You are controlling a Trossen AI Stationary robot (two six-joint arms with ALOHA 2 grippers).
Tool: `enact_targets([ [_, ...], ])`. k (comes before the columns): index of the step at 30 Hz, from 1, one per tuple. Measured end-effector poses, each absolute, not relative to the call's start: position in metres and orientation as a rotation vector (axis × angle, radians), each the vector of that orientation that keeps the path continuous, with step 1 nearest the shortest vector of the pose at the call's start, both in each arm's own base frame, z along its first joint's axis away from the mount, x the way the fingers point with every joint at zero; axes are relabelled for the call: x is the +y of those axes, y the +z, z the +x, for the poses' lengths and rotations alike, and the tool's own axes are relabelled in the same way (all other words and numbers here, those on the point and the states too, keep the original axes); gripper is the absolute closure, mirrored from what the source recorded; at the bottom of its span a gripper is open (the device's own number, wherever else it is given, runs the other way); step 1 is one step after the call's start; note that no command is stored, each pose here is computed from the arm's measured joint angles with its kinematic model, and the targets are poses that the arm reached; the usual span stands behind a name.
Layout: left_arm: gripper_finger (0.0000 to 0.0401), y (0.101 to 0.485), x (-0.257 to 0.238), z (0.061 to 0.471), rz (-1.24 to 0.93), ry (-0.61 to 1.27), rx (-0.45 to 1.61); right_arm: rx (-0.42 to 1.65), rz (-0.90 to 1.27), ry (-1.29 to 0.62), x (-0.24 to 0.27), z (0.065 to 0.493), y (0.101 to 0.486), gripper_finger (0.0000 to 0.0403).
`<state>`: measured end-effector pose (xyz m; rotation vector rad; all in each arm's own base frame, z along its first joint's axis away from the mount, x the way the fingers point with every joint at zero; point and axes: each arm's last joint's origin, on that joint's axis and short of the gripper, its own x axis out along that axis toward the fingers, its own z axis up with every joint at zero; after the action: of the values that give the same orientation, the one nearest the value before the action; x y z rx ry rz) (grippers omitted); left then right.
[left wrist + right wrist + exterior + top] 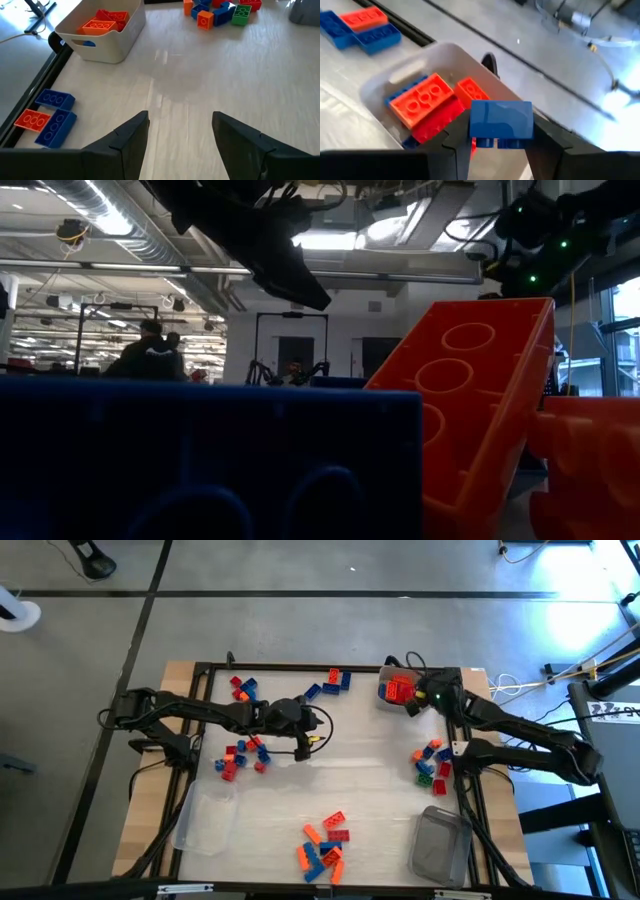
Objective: Sort blocks by size
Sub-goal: Put the blue game piece into the gray bin
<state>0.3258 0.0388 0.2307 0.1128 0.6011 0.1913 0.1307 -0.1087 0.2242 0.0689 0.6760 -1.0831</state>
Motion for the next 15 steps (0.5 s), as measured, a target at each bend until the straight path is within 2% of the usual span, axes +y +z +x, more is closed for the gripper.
enact_targets([
  [15,0.0194,0.23,0.039,0.325,0.113,0.191,0.609,0.892,0.248,-1.104,-0.139,0.125,0.19,0.0256],
])
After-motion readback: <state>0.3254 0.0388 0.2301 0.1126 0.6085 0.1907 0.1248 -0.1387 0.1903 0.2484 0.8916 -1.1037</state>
